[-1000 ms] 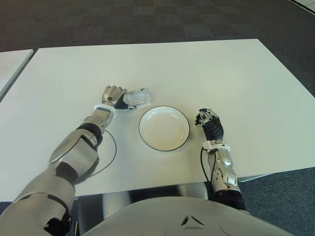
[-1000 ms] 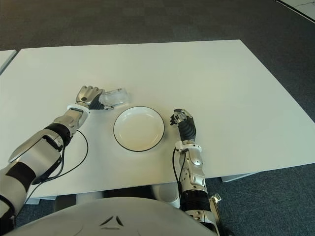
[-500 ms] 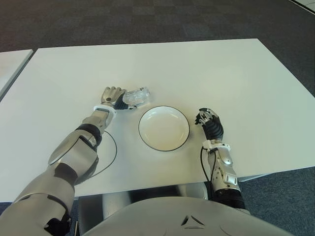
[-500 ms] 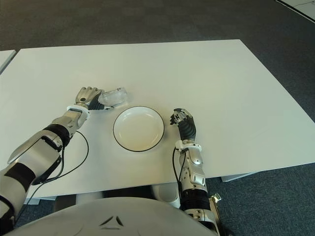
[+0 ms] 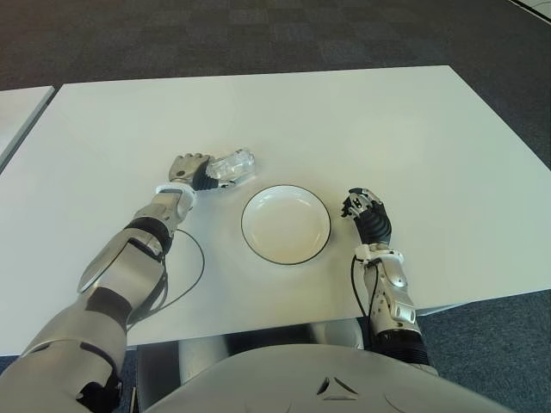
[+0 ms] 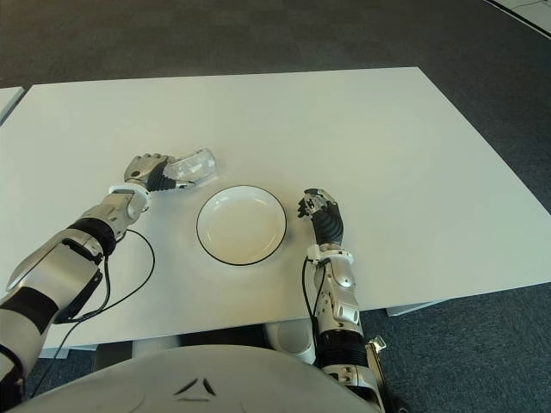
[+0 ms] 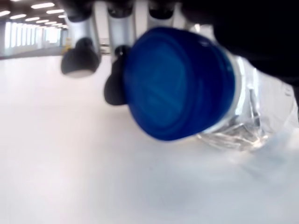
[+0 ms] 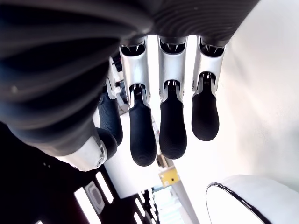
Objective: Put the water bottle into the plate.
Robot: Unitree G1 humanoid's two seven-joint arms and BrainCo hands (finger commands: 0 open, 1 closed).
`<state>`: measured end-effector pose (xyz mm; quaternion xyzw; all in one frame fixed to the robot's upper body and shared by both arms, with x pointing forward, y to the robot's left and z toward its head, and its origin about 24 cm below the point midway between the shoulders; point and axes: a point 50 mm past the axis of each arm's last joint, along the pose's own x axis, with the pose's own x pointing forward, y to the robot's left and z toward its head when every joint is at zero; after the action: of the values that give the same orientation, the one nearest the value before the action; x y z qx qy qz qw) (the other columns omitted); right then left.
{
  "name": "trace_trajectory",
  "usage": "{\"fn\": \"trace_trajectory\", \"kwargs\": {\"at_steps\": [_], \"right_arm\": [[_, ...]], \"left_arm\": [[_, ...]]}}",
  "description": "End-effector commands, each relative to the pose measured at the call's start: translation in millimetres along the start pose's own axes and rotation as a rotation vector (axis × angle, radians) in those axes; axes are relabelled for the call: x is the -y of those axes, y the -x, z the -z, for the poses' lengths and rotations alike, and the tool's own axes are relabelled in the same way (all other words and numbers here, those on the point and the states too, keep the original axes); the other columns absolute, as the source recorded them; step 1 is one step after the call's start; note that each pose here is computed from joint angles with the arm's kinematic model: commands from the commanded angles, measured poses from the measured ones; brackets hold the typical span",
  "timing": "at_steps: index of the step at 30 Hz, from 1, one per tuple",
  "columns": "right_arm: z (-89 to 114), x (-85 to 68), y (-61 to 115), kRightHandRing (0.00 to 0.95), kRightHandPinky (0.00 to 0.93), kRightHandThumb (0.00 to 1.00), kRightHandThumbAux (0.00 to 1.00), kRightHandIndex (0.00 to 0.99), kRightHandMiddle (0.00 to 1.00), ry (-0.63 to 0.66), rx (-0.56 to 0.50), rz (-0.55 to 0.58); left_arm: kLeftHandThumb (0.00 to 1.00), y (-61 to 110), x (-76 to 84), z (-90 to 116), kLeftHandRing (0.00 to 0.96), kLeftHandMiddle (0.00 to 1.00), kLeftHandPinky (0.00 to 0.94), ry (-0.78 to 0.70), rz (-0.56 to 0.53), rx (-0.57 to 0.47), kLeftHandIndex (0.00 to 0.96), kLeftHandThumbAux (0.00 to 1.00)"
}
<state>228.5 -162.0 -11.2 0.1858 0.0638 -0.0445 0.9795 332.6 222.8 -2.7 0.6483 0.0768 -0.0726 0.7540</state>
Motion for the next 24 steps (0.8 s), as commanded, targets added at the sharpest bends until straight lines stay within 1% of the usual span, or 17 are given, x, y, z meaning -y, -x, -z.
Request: {"fn": "trace_trajectory", "kwargs": {"at_steps": [1,8,18,24], "right_arm": [[12,-0.5,4.4,0.624,0.637,0.706,0.725,0.434,0.618,-0.028,-0.061,0.034],[12,-0.1,4.5,0.625,0.639,0.707,0.725,0.434,0.617,-0.025,-0.06,0.04],[12,0.2,4.7,0.632,0.646,0.707,0.726,0.434,0.623,-0.021,-0.056,0.04],[12,-0.1,5.2,0.632,0.644,0.706,0.726,0.434,0.624,-0.018,-0.059,0.046]], "left_arm": [[0.847,3.1,-3.0,13,0.847,0.569,0.844,0.073,-0.026,-0.058,0.414,0.668],[0.846,2.5,-18.6,16,0.848,0.565,0.845,0.144,-0.14,-0.049,0.412,0.668],[0.847,3.5,-35.3,18,0.845,0.569,0.848,0.175,-0.265,-0.027,0.416,0.667],[0.849,8.1,-46.6,17,0.848,0.571,0.854,0.206,-0.348,0.021,0.417,0.666]]}}
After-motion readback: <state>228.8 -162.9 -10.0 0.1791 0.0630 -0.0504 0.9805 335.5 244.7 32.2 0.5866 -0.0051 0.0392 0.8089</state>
